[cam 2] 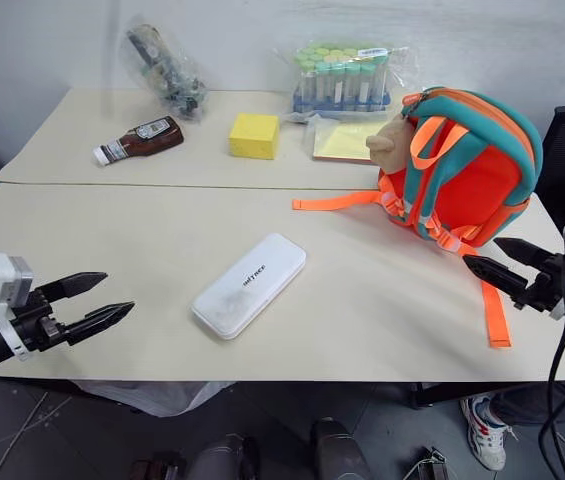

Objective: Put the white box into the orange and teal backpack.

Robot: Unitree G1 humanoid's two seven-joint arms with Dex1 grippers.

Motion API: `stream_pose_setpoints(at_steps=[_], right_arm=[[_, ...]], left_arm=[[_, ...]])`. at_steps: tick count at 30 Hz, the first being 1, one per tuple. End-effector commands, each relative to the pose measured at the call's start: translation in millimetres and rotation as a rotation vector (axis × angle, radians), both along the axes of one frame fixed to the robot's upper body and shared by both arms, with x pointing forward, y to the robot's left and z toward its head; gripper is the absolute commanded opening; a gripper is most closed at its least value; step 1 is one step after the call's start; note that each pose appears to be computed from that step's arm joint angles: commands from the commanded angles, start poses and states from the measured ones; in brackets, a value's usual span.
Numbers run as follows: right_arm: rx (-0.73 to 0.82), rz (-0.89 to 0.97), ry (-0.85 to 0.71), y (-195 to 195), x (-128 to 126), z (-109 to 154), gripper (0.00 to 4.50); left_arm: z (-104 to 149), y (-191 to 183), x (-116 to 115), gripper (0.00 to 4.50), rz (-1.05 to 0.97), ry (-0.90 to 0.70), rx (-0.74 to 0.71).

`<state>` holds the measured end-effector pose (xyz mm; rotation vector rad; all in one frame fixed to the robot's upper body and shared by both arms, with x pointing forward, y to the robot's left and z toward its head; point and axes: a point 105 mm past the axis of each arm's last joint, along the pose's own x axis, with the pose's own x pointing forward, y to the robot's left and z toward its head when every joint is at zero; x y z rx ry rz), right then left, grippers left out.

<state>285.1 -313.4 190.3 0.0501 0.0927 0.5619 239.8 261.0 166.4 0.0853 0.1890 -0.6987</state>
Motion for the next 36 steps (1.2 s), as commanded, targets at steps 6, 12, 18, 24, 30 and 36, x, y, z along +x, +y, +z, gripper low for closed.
stream_pose_setpoints(at_steps=[6,12,18,24,30,36], right_arm=[[-0.042,-0.011,-0.051,4,11,11,4.47],[-0.154,0.017,-0.04,21,18,-2,4.47],[-0.252,0.162,-0.05,81,36,-21,3.87],[-0.283,0.281,-0.094,147,65,-33,1.85],[-0.283,0.3,-0.113,192,98,-37,0.06],[-0.315,0.298,-0.081,222,123,-54,0.06]], left_arm=[[1,-8,-3,4.5,-0.017,0.004,0.013],[-8,-15,-8,4.5,-0.065,0.032,0.069],[-49,-40,-6,3.29,-0.145,0.099,0.223],[-58,-66,-8,1.44,-0.255,0.078,0.237],[-60,-71,-2,0.0,-0.259,0.086,0.226],[-64,-73,10,0.0,-0.209,0.092,0.229]])
